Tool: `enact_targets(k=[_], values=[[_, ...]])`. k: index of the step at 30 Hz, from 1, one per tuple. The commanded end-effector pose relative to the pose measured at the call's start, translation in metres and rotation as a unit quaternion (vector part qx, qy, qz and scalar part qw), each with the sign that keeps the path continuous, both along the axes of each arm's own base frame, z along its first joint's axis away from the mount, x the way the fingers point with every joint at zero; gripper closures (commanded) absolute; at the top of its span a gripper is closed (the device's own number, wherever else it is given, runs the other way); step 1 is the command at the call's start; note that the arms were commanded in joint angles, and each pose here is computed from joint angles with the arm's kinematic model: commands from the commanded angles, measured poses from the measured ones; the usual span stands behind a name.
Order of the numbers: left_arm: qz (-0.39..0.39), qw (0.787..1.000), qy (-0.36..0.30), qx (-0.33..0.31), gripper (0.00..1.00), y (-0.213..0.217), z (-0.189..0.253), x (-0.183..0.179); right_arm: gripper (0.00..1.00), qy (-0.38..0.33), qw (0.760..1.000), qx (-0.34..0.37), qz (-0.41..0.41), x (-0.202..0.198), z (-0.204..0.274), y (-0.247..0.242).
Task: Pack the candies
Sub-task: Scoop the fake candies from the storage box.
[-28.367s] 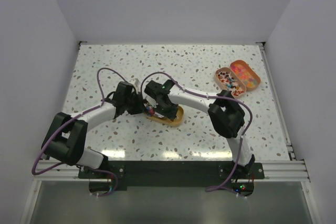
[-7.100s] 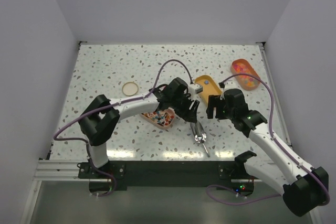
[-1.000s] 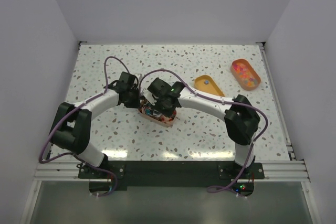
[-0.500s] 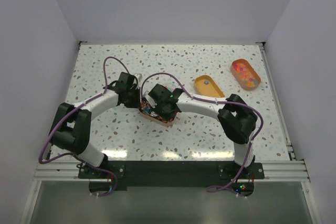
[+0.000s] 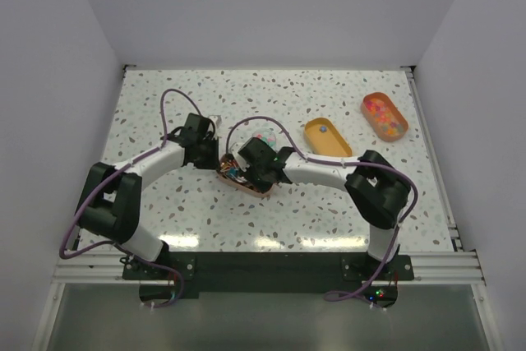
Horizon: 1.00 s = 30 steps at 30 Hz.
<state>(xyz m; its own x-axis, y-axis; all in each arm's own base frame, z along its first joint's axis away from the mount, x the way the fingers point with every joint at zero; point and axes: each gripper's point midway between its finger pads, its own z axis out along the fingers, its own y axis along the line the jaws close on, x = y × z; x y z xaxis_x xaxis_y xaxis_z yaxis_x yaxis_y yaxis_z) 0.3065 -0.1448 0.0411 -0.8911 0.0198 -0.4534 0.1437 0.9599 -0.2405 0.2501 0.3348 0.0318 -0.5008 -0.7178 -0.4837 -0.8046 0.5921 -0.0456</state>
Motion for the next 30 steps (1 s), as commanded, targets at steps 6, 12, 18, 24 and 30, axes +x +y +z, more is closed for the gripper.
enact_targets(k=[6, 12, 18, 24, 30], values=[[0.026, 0.999, -0.029, -0.016, 0.99, 0.002, 0.021, 0.01, 1.0, -0.063, 0.996, 0.057, 0.002, 0.018, 0.043, 0.0], [0.035, 0.999, -0.033, -0.005, 0.97, 0.007, 0.022, 0.012, 1.0, -0.065, 0.996, 0.058, 0.008, 0.016, 0.044, -0.014], [0.038, 0.999, -0.034, -0.002, 0.91, 0.009, 0.022, 0.013, 1.0, -0.07, 0.995, 0.072, 0.023, 0.009, 0.047, -0.019], [0.035, 0.999, -0.027, -0.003, 0.79, 0.008, 0.018, 0.01, 1.0, -0.083, 0.992, 0.086, 0.03, 0.008, 0.058, -0.021], [0.039, 0.999, -0.023, -0.002, 0.67, 0.009, 0.016, 0.01, 1.0, -0.095, 0.991, 0.091, 0.036, 0.006, 0.07, -0.027]])
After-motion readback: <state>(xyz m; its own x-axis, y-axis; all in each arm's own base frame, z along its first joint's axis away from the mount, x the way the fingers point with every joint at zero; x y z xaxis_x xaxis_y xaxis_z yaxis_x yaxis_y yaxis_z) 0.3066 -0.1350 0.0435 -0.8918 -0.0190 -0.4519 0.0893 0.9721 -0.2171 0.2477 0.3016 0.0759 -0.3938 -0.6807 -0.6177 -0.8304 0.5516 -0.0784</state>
